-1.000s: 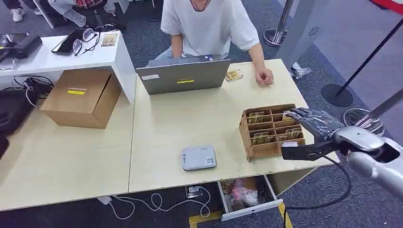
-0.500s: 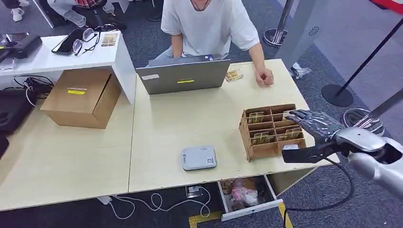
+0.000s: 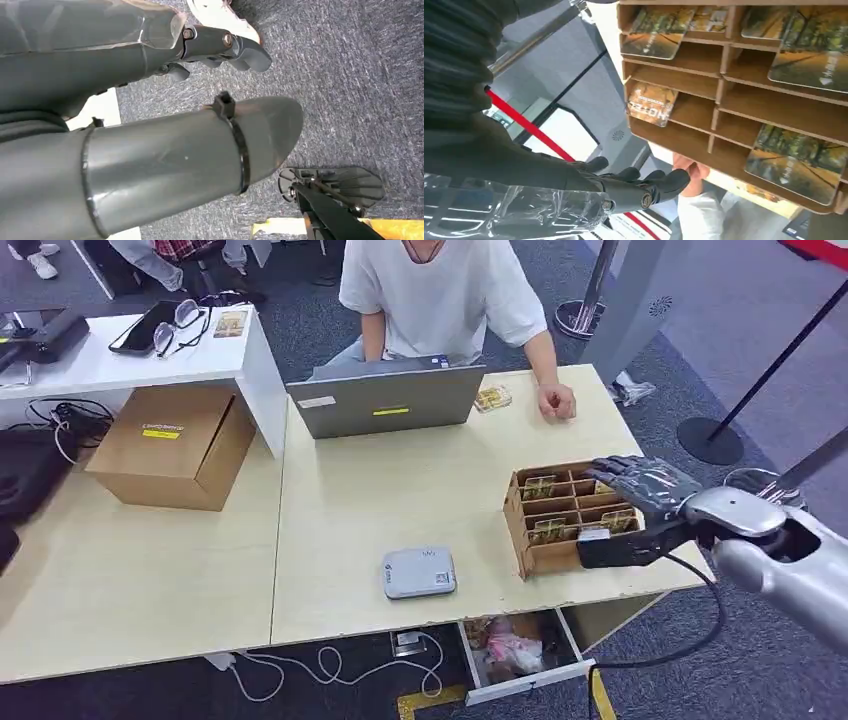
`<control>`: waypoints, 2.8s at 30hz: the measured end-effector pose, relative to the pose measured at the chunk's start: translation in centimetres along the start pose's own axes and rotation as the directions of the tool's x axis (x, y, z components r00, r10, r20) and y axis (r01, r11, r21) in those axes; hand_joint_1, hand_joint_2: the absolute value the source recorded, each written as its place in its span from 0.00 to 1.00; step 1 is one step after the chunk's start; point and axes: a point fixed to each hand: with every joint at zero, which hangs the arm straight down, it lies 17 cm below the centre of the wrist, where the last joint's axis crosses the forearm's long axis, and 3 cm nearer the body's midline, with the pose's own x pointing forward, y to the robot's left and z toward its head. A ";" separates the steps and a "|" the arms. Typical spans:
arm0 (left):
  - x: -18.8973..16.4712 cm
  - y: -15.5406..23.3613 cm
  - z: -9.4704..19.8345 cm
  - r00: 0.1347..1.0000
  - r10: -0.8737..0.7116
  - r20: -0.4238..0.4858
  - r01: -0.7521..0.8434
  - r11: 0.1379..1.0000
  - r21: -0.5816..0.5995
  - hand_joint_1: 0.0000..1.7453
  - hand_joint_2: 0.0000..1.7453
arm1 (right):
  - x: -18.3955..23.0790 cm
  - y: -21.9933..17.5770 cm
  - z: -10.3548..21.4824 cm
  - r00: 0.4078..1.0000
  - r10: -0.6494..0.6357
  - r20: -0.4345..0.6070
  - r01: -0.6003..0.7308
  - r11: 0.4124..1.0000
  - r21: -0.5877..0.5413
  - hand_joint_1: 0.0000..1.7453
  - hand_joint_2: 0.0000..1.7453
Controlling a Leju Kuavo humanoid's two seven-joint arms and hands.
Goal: Pass the card to the sensor for recognition and then transmit it.
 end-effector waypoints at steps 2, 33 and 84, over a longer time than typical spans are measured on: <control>0.0 0.0 0.0 1.000 0.001 0.000 -0.001 1.000 0.000 0.00 0.00 | 0.3 -0.2 -0.4 1.000 0.001 0.005 -0.001 1.000 0.002 0.02 1.00; -0.4 0.3 0.0 1.000 0.020 -0.010 -0.020 1.000 0.002 0.00 0.00 | 0.7 0.5 -2.2 1.000 -0.021 0.004 0.021 0.999 0.025 0.16 1.00; -0.6 0.4 0.0 1.000 -0.013 -0.005 0.013 1.000 -0.011 0.00 0.00 | -1.7 3.2 -0.8 0.997 -0.061 -0.051 0.064 0.997 0.048 0.45 1.00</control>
